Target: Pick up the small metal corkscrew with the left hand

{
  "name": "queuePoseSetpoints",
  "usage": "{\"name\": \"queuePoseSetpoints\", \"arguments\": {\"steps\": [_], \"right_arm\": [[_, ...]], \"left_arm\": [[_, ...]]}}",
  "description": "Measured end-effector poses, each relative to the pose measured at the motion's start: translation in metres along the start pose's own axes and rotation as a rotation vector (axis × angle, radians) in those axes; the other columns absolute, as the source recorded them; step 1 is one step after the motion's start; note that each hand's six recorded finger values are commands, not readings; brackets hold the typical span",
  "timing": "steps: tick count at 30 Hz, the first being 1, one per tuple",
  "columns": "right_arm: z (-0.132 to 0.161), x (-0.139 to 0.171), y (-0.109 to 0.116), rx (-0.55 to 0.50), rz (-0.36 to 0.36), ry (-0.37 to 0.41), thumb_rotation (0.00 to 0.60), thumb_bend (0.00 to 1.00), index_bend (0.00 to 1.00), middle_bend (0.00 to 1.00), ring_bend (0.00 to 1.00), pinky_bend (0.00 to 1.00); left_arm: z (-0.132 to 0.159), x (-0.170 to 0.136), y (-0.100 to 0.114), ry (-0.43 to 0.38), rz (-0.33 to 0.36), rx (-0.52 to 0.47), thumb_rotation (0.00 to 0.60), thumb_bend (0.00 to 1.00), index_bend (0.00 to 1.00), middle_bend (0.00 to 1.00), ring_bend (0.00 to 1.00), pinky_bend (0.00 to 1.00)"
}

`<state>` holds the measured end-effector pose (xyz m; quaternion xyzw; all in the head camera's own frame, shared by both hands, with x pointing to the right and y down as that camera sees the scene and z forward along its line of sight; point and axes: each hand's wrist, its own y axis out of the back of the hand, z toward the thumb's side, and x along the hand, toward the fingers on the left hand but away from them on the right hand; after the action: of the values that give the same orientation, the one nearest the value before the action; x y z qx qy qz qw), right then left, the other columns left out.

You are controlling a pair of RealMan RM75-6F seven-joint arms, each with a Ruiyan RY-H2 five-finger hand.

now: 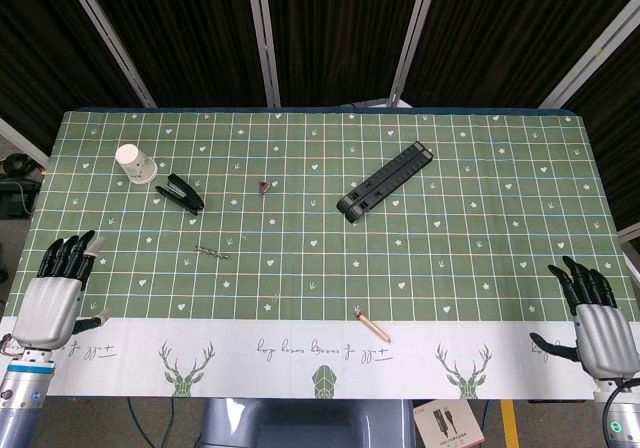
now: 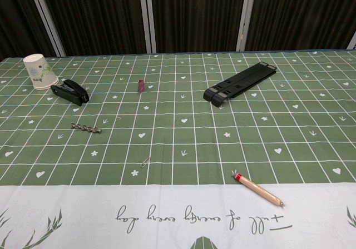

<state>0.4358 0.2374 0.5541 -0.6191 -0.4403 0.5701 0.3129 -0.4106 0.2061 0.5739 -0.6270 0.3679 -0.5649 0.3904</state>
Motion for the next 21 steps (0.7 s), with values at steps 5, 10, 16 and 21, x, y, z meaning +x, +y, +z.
{"name": "queuePoseSetpoints", "arguments": {"steps": [5, 10, 16, 21], "right_arm": [[0.003, 0.001, 0.0, 0.01, 0.0, 0.01, 0.6, 0.04, 0.12, 0.0, 0.0, 0.03], [0.005, 0.002, -0.001, 0.011, -0.001, 0.012, 0.6, 0.04, 0.12, 0.0, 0.0, 0.03], [0.004, 0.001, -0.001, 0.009, 0.003, 0.008, 0.6, 0.04, 0.12, 0.0, 0.0, 0.03], [0.004, 0.0, -0.002, 0.002, 0.007, 0.007, 0.6, 0.04, 0.12, 0.0, 0.0, 0.03]], "left_arm": [[-0.002, 0.0, -0.002, 0.003, -0.013, 0.005, 0.6, 0.08, 0.0, 0.0, 0.0, 0.0], [-0.001, 0.0, -0.003, 0.002, -0.025, 0.004, 0.6, 0.09, 0.0, 0.0, 0.0, 0.0], [0.003, 0.009, -0.006, -0.006, -0.037, 0.007, 0.6, 0.14, 0.03, 0.0, 0.0, 0.0], [0.012, 0.027, -0.012, -0.02, -0.061, 0.016, 0.6, 0.21, 0.2, 0.0, 0.0, 0.0]]}}
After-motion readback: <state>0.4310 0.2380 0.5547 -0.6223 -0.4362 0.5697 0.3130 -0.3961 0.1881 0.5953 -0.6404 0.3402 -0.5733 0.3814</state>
